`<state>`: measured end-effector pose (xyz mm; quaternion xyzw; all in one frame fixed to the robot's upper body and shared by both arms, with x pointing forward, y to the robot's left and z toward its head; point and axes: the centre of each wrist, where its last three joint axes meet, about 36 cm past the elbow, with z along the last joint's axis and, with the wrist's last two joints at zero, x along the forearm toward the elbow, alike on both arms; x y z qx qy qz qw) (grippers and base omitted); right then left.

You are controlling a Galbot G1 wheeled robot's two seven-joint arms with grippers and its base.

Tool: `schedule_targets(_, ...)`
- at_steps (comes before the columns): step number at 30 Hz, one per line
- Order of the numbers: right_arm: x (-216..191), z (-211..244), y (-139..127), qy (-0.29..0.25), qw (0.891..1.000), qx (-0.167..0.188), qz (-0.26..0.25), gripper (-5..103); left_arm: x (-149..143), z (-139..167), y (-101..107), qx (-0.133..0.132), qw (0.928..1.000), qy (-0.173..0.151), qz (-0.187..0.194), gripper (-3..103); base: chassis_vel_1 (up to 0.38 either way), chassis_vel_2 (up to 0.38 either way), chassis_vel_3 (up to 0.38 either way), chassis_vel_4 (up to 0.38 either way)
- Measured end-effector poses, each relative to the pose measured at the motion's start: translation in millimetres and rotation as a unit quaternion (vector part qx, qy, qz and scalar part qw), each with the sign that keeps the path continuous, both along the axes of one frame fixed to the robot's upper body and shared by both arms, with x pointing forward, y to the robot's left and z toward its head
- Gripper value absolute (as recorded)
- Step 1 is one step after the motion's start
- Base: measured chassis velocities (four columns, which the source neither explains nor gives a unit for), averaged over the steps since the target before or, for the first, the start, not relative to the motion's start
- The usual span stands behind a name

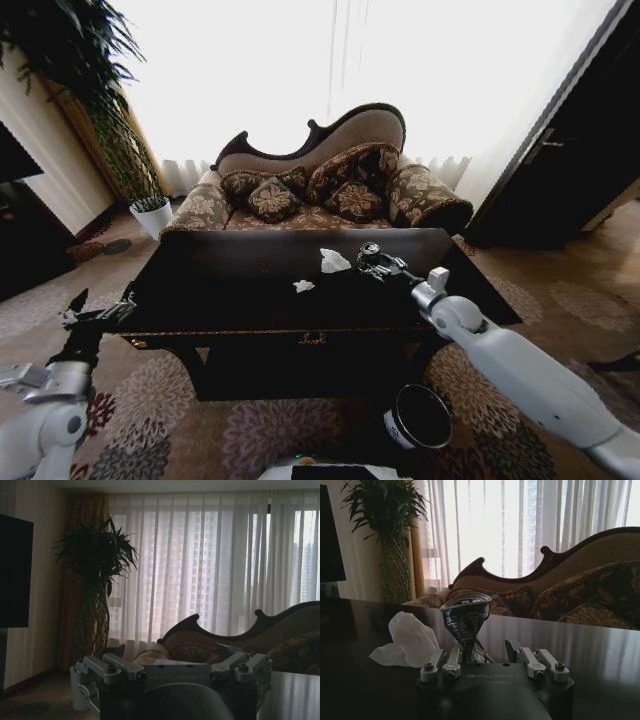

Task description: Move to the front of the table and place the trash on the table into the trash bin.

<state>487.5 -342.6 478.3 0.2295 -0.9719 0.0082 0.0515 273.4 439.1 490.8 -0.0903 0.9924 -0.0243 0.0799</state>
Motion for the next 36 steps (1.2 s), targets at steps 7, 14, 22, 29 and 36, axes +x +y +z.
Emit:
schedule_targets(7, -9.2, -1.4, -1.5, 0.003, 1.0, 0.01, -0.003, 18, 3.3, -1.3, -0.4, -0.002, 1.0, -0.001, -0.002, 100, 0.0, 0.0, 0.0, 0.0)
schedule_targets(14, -20.2, -1.2, -4.7, 0.004, 1.0, 0.017, -0.006, 1, 7.2, -4.0, -2.5, -0.005, 1.0, -0.001, -0.006, 100, 0.0, 0.0, 0.0, 0.0)
schedule_targets(22, -34.9, 4.6, -9.2, -0.003, 0.999, 0.03, -0.014, 0, 9.8, -6.0, -0.8, -0.005, 1.0, -0.004, -0.007, 100, 0.0, 0.0, 0.0, 0.0)
schedule_targets(29, -84.9, 18.2, -15.1, -0.015, 0.997, 0.061, -0.038, 0, 20.1, -8.5, 2.1, -0.012, 0.9998, -0.009, -0.012, 100, 0.0, 0.0, 0.0, 0.0)
schedule_targets(36, -143.3, 42.1, -23.8, -0.046, 0.993, 0.083, -0.065, 0, 32.3, -13.6, -4.3, -0.024, 0.9993, -0.012, -0.026, 100, 0.0, 0.0, 0.0, 0.0)
